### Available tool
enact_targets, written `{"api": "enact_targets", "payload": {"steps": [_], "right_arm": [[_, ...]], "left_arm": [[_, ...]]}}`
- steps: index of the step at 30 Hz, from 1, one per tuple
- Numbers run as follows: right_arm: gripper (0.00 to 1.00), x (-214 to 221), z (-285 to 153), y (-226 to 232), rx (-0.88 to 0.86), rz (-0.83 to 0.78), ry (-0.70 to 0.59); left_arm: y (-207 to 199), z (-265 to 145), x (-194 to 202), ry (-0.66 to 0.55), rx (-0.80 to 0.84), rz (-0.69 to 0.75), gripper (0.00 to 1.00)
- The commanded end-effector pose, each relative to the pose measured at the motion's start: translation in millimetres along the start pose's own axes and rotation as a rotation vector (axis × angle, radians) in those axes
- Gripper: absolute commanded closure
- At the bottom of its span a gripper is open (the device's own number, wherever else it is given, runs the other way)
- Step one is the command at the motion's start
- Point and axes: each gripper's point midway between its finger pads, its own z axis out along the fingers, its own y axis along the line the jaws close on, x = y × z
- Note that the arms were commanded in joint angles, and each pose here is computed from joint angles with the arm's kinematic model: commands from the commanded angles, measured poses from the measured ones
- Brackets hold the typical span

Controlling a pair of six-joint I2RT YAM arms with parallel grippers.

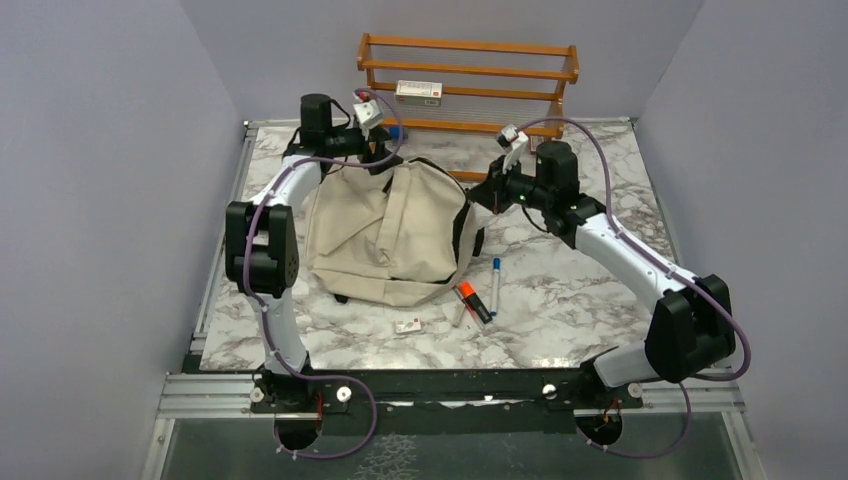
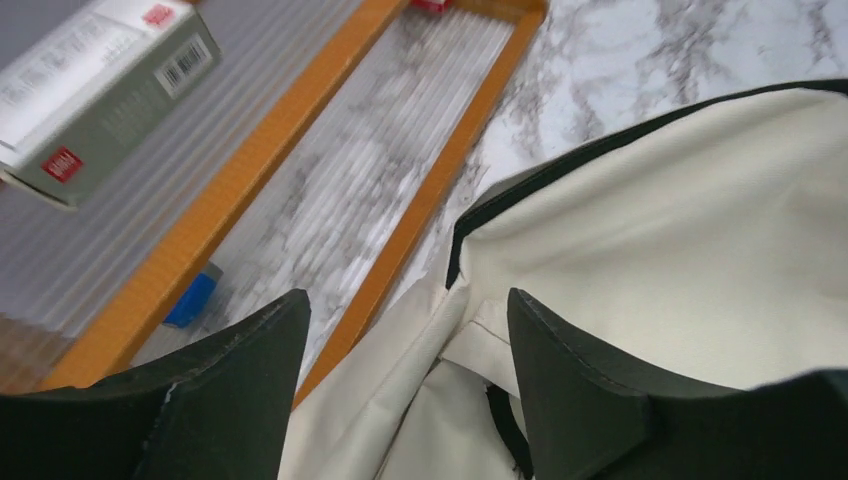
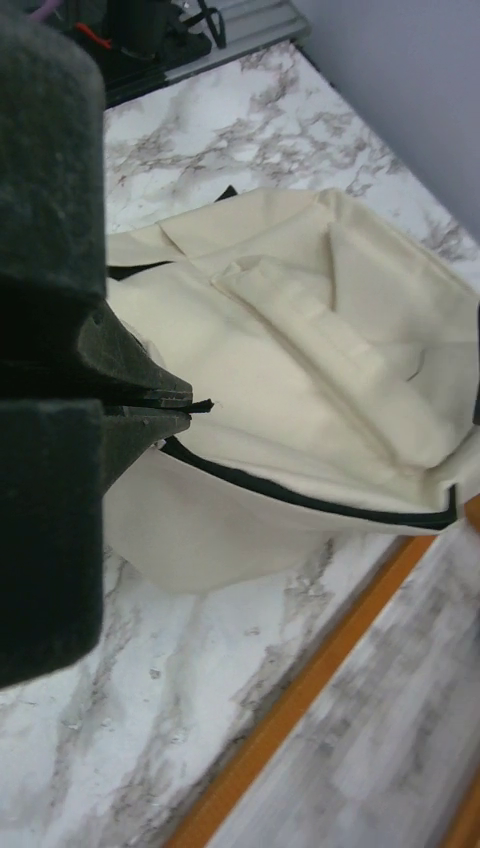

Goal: Pack the student bag
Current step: Zip the student bag at the center of the board.

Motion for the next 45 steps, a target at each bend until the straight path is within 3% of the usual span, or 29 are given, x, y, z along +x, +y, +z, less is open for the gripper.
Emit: {"api": "enact_targets", "payload": {"steps": [1, 4, 12, 22, 29, 35, 42, 45], "right_arm": [[0.99, -50.1, -2.2, 19.2, -0.089, -0.030, -0.096], [1.00, -57.1, -1.3, 27.9, -0.146, -0.057, -0.106], [1.00, -62.2, -8.2, 39.3, -0.198, -0.106, -0.115], [1.00, -56.8, -17.3, 40.8, -0.181, -0.122, -0.109], [1.00, -50.6, -18.2, 39.4, -0.173, -0.120, -0.094], [1.00, -45.8, -17.9, 35.0, -0.148, -0.112, -0.088], [1.00, -63.1, -19.6, 30.8, -0.101, -0.094, -0.136], [1.00, -72.3, -21.8, 32.4, -0.098, -0.094, -0.162]], "left_arm": [[-41.0, -26.2, -85.9, -0.172, 0.172, 0.314, 0.23], [-60.1, -19.4, -98.5, -0.212, 0.249, 0.371, 0.25], [-105.1, 34.3, -98.9, -0.174, 0.359, 0.486, 0.34], [-143.1, 71.5, -46.3, 0.038, 0.468, 0.610, 0.34], [-136.4, 67.8, -28.8, 0.153, 0.445, 0.645, 0.35], [-122.6, 51.3, -57.8, 0.114, 0.394, 0.638, 0.36], [-127.8, 8.1, -98.7, -0.102, 0.437, 0.536, 0.40], [-132.7, 3.7, -93.8, -0.115, 0.449, 0.514, 0.42]]}}
